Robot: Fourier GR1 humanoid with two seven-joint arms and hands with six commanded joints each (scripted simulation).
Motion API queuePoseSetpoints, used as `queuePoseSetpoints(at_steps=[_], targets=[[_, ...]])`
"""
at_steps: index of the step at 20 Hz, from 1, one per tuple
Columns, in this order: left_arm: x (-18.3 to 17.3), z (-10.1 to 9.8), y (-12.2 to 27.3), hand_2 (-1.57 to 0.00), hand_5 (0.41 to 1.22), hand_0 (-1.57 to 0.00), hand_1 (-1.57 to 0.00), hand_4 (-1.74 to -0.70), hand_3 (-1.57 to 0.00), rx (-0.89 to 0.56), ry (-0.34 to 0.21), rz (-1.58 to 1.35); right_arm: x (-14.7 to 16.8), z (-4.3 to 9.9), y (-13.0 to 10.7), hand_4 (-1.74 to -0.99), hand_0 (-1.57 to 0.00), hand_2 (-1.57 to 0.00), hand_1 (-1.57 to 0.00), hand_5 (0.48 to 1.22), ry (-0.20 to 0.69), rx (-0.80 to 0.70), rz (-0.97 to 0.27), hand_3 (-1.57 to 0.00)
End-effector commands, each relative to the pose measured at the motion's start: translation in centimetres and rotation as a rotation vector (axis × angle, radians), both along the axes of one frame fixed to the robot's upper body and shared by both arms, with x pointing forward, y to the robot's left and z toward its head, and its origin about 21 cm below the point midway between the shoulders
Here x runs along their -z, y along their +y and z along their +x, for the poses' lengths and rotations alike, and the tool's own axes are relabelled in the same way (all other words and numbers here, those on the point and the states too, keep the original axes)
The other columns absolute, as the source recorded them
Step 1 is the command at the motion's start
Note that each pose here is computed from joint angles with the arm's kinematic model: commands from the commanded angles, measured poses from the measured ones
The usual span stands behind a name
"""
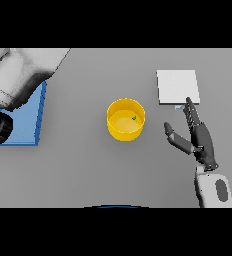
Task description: Pick up the red beaker and tilt it to pour out 1 green nut into yellow bowl. Pick up the yellow bowl and place it on the metallic measuring scale.
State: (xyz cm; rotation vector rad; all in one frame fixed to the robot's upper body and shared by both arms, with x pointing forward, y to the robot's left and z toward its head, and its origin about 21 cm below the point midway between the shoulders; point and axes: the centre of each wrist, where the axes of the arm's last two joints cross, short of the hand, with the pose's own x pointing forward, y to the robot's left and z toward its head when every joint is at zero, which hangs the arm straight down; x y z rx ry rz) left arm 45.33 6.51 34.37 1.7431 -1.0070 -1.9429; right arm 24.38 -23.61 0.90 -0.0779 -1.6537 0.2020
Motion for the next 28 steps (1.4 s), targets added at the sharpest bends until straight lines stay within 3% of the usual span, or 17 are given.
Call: queuePoseSetpoints(at_steps=[1,4,8,14,16,19,24,28], targets=[[-1.5,0.8,3.3,-1.53,1.217,-1.57,-1.53,-1.61,-1.45,-0.087,0.023,-0.167,0.2,-0.2,-0.2,-1.292,0.00,0.00,0.00,0.645,0.003,-0.002,-0.005,0.00],[-1.0,2.4,10.2,-1.55,1.219,-1.57,-1.55,-1.67,-1.44,-0.240,0.076,-0.530,0.0,-0.1,-0.2,-1.313,0.00,0.00,0.00,0.652,-0.028,-0.029,-0.012,0.00],[0.4,2.7,16.5,-1.56,1.220,-1.57,-1.56,-1.71,-1.40,-0.331,0.027,-0.828,0.0,0.5,-0.1,-1.301,0.00,0.00,0.00,0.652,-0.031,-0.033,-0.039,0.00],[6.7,2.3,23.4,-1.57,1.221,-1.57,-1.57,-1.73,-1.47,-0.585,-0.018,-1.086,-0.1,0.6,0.0,-1.275,0.00,0.00,0.00,0.656,-0.010,-0.032,-0.013,0.00],[9.8,1.9,25.1,-1.57,1.221,-1.57,-1.57,-1.74,-1.50,-0.676,0.009,-1.179,0.2,0.2,0.2,-1.285,0.00,0.00,0.00,0.663,-0.021,-0.041,-0.020,0.00],[14.2,1.2,26.2,-1.57,1.221,-1.57,-1.57,-1.74,-1.42,-0.774,0.036,-1.285,0.3,0.4,0.1,-1.307,0.00,0.00,0.00,0.677,-0.014,-0.040,-0.034,0.00],[18.4,-1.3,28.3,-1.57,1.221,-1.57,-1.57,-1.74,-1.52,-0.880,0.007,-1.390,0.1,0.1,0.1,-1.304,0.00,0.00,0.00,0.707,-0.037,-0.058,-0.047,0.00],[19.9,-3.8,28.4,-1.57,1.221,-1.57,-1.57,-1.74,-1.39,-0.874,-0.015,-1.419,0.4,0.3,-0.6,-1.315,0.00,0.00,0.00,0.722,-0.018,-0.053,-0.067,0.00]])
